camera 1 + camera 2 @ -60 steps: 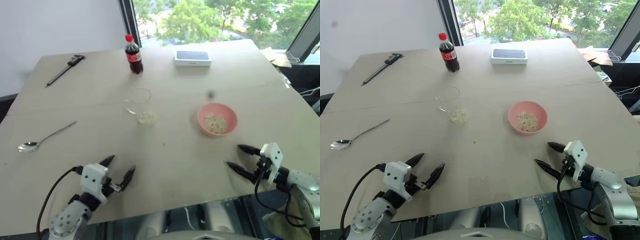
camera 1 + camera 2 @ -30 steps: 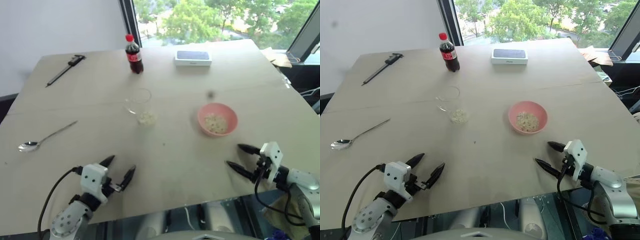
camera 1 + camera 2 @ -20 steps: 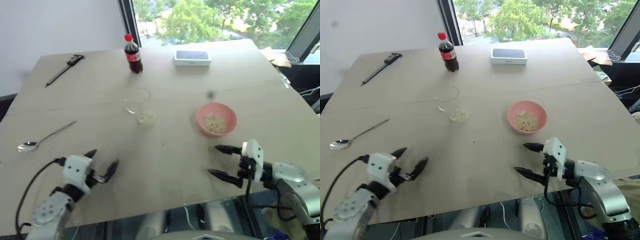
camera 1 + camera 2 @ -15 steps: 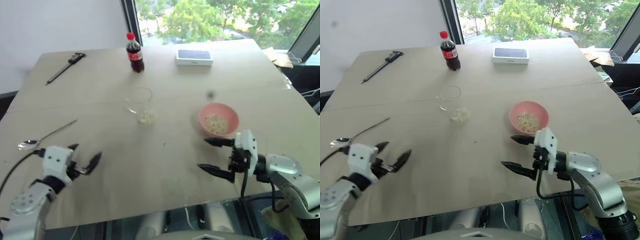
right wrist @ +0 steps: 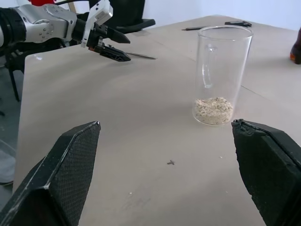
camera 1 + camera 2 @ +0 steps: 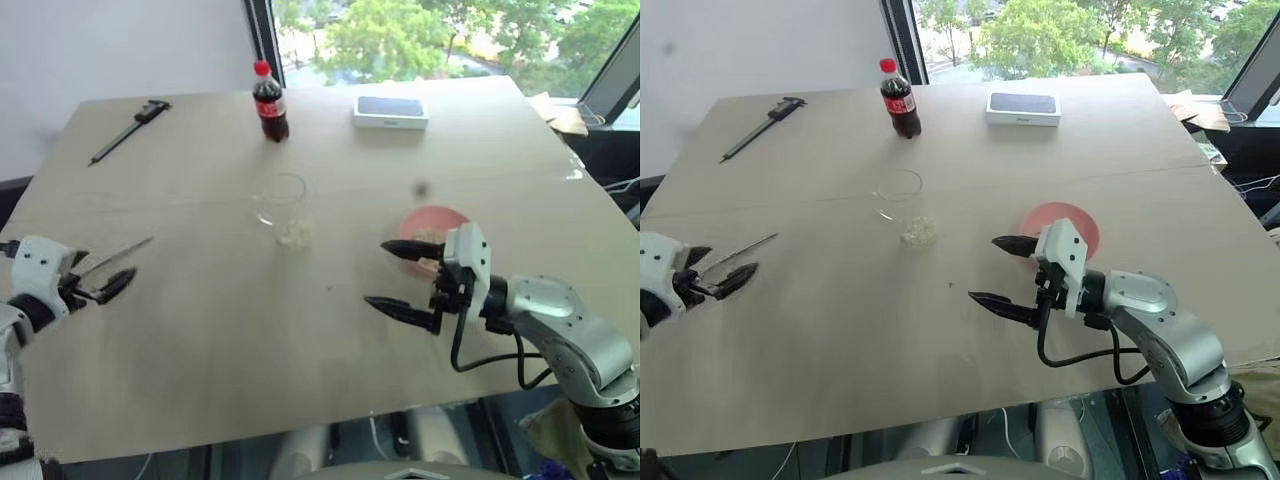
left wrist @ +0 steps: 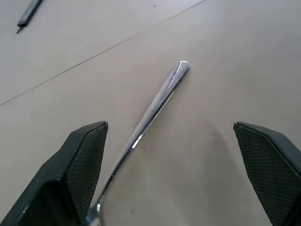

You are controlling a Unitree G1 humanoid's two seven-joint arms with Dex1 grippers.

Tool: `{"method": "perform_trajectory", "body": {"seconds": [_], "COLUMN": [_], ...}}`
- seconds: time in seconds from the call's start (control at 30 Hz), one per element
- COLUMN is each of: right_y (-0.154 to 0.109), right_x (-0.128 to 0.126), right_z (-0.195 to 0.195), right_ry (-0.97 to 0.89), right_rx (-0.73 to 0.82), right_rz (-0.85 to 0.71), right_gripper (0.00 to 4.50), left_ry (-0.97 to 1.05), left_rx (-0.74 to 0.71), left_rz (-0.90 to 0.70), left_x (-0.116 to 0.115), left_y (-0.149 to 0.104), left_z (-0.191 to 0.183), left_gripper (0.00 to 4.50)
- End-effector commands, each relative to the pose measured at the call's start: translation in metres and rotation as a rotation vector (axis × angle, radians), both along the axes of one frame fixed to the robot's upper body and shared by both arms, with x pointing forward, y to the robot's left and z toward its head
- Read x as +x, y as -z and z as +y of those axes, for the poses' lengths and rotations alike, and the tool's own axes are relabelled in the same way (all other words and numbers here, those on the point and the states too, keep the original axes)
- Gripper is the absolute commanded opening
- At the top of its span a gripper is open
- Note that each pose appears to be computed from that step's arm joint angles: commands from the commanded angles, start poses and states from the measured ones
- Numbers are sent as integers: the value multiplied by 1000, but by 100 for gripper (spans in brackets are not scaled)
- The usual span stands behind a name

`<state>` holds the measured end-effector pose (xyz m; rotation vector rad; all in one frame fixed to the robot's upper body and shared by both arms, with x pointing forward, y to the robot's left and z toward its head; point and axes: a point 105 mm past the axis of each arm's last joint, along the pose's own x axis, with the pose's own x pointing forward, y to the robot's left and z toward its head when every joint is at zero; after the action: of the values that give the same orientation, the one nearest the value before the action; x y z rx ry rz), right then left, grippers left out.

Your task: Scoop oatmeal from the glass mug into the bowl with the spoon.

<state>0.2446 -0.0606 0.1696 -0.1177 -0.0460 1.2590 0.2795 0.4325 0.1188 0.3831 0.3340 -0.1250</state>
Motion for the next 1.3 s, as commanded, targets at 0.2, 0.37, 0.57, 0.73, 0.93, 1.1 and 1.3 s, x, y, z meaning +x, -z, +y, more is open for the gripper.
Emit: {"method": "perform_trajectory", "body": {"seconds": [0.2, 0.37, 0.57, 0.73, 0.93, 1.1, 1.3], "right_y": [-6, -9, -15, -19, -22, -20, -17], "right_x": [2, 4, 6, 11, 16, 15, 16], "right_z": [-8, -13, -16, -20, -26, -28, -26], "right_ry": [46, 82, 116, 142, 167, 177, 162], "right_rx": [10, 11, 23, 22, 13, 13, 11], "right_rz": [-42, -50, -55, -64, -79, -72, -66], "right_gripper": [450, 450, 450, 450, 450, 450, 450], "left_ry": [-37, -111, -177, -240, -356, -375, -394], "left_rx": [54, 47, -17, -35, -32, -53, -150], "left_rz": [113, 205, 307, 388, 472, 490, 371], "left_x": [-4, -8, -23, -39, -69, -81, -71], "left_y": [-7, 8, 33, 50, 70, 81, 77], "left_z": [25, 33, 38, 44, 58, 59, 55], "left_gripper": [447, 447, 424, 251, 3, 3, 3]}}
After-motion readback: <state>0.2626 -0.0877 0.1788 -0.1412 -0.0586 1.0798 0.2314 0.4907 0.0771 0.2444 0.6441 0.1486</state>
